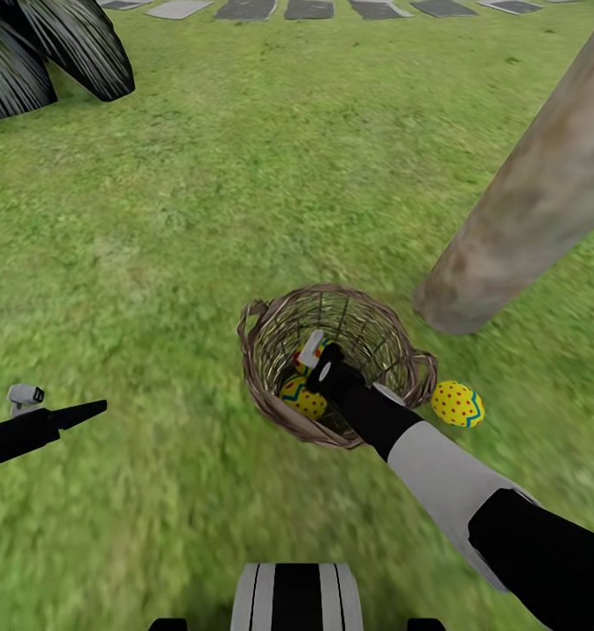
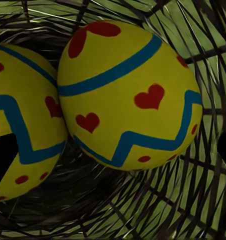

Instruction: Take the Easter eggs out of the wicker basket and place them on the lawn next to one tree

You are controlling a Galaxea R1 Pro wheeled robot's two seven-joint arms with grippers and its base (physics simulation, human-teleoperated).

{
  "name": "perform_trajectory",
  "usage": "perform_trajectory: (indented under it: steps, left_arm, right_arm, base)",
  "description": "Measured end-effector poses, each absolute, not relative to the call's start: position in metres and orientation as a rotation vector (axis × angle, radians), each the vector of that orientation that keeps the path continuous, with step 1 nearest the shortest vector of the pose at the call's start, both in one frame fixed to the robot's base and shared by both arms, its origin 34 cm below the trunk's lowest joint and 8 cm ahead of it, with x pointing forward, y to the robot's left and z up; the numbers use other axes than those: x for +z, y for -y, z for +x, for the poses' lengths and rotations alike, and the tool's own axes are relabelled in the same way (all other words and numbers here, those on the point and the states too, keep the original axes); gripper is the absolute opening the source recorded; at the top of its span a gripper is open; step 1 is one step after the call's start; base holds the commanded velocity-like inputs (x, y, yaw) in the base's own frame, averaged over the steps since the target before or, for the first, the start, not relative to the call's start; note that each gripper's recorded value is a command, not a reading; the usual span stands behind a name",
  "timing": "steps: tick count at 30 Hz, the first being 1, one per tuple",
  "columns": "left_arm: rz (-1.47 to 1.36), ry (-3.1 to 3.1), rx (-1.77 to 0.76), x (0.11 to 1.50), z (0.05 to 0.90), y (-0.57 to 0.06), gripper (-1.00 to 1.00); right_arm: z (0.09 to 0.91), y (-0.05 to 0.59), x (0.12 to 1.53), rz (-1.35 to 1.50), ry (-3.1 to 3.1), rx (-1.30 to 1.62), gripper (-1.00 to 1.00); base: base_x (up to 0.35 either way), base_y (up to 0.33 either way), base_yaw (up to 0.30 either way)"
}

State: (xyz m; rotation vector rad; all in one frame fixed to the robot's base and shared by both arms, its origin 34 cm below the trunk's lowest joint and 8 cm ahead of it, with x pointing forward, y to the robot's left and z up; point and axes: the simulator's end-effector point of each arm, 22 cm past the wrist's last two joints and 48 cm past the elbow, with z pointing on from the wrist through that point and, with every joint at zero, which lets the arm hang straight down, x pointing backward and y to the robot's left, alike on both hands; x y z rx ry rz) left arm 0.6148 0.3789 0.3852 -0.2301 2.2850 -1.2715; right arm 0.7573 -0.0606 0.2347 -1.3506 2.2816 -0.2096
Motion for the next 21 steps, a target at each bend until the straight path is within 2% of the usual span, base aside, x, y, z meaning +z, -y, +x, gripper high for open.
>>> perform_trajectory:
  steps: [9, 14, 21]
  left_arm:
    - [-0.231, -2.285, -1.272, 0.3850, 0.6147, -0.3789, 1.00]
    - [-0.232, -2.283, -1.273, 0.3853, 0.6148, -0.3786, 1.00]
    - [-0.234, -2.281, -1.276, 0.3850, 0.6148, -0.3780, 1.00]
  right_arm:
    - [0.7611, 0.0651, 0.2361, -1.381, -2.255, -0.257, 1.00]
    - [0.7611, 0.0631, 0.2369, -1.382, -2.252, -0.254, 1.00]
    - [0.7610, 0.0627, 0.2367, -1.382, -2.252, -0.253, 1.00]
  base:
    - [0.002, 0.000, 0.000]
    - [0.136, 0.000, 0.000]
    - [0.015, 0.000, 0.000]
